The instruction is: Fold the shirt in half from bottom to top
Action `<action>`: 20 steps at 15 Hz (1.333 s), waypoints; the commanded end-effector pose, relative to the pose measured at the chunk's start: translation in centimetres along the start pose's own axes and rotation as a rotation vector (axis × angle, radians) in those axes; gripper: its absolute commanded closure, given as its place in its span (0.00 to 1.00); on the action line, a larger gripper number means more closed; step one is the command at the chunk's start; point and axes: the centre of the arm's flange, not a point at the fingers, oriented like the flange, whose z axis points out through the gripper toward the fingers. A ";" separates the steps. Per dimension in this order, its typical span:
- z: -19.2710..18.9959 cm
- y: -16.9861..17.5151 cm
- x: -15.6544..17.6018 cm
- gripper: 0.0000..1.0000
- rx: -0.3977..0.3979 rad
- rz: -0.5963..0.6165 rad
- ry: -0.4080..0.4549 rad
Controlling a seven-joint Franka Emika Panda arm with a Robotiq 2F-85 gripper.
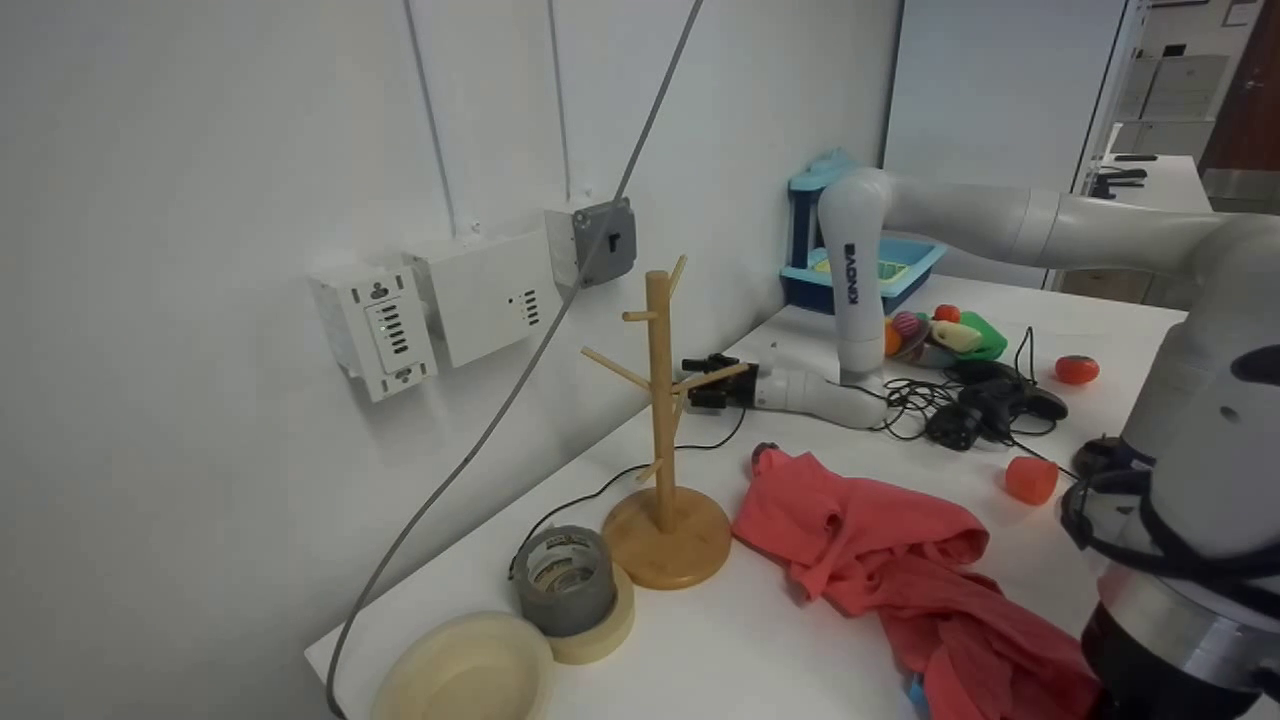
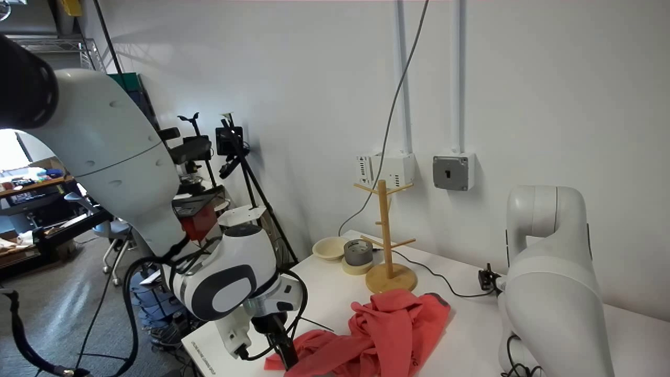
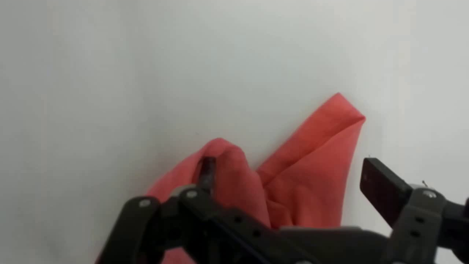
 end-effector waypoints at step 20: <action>-0.6 2.3 0.4 0.97 -0.058 0.031 -0.070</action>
